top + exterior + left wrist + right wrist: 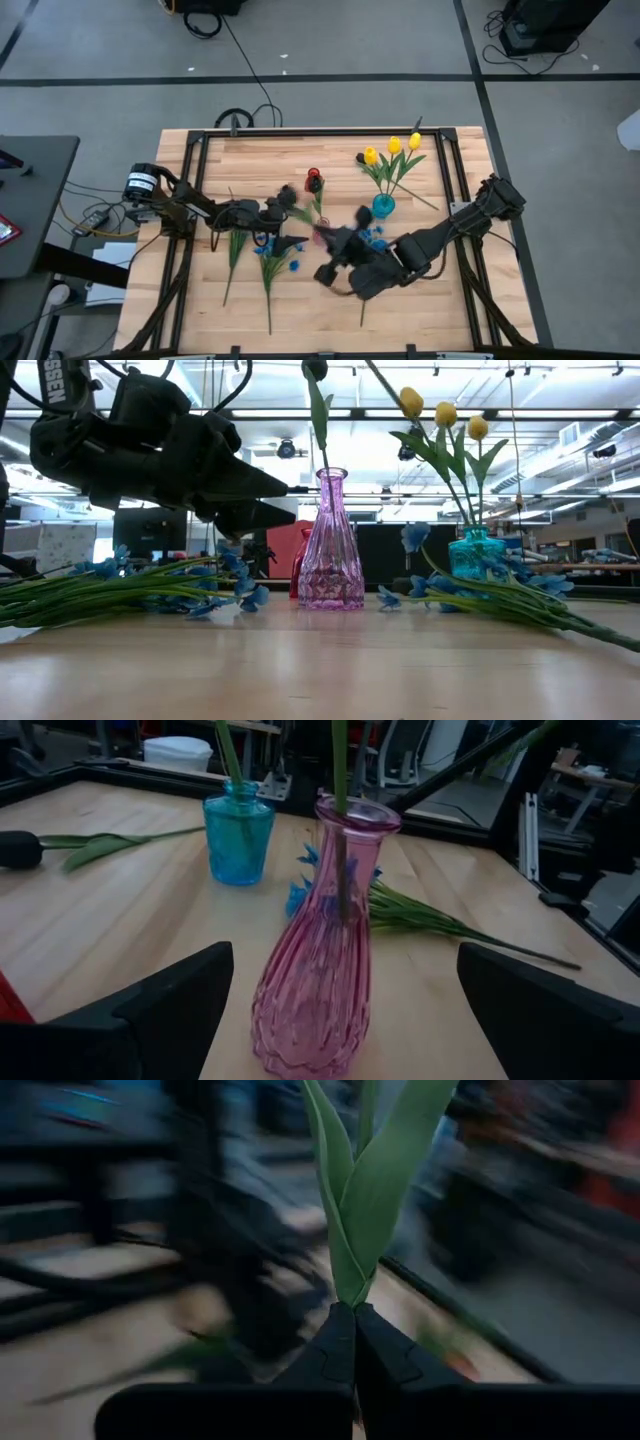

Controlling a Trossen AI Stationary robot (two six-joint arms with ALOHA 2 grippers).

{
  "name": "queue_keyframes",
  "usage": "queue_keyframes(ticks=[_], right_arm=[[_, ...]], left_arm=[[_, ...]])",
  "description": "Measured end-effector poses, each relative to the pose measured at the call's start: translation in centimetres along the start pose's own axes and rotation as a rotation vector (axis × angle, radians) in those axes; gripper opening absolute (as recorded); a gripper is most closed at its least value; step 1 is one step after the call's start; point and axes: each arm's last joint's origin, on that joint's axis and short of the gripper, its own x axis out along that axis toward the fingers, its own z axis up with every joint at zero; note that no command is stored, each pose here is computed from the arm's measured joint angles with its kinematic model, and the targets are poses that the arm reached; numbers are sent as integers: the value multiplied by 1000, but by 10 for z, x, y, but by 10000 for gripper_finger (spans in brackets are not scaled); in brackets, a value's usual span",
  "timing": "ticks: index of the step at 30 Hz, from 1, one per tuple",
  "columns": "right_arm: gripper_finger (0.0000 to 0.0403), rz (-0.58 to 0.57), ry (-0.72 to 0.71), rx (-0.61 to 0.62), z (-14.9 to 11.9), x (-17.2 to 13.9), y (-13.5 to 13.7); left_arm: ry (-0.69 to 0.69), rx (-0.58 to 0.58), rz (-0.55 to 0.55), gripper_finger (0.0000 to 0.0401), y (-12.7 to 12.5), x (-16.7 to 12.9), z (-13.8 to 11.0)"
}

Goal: Sort flowers into vase by color
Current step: Put the bottom black flower into the pink vase

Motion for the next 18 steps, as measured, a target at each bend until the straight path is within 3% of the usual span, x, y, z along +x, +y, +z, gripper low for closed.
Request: queue_keyframes(ticks=[3,6,9,15,18], right_arm=[[7,118,-113,-69,23,2,6],[7,125,-177,-165,35,4,3],[7,107,-177,-222,38,13,-4],[7,183,-105,-243,29,45,-21],[7,217,-126,-219,36,40,-30]], left_arm=[[-1,0,0,392,0,0,0],[0,-1,0,392,0,0,0],[3,-1,1,392,0,0,0],[3,23,5,392,0,0,0],[11,22,10,392,1,0,-1]])
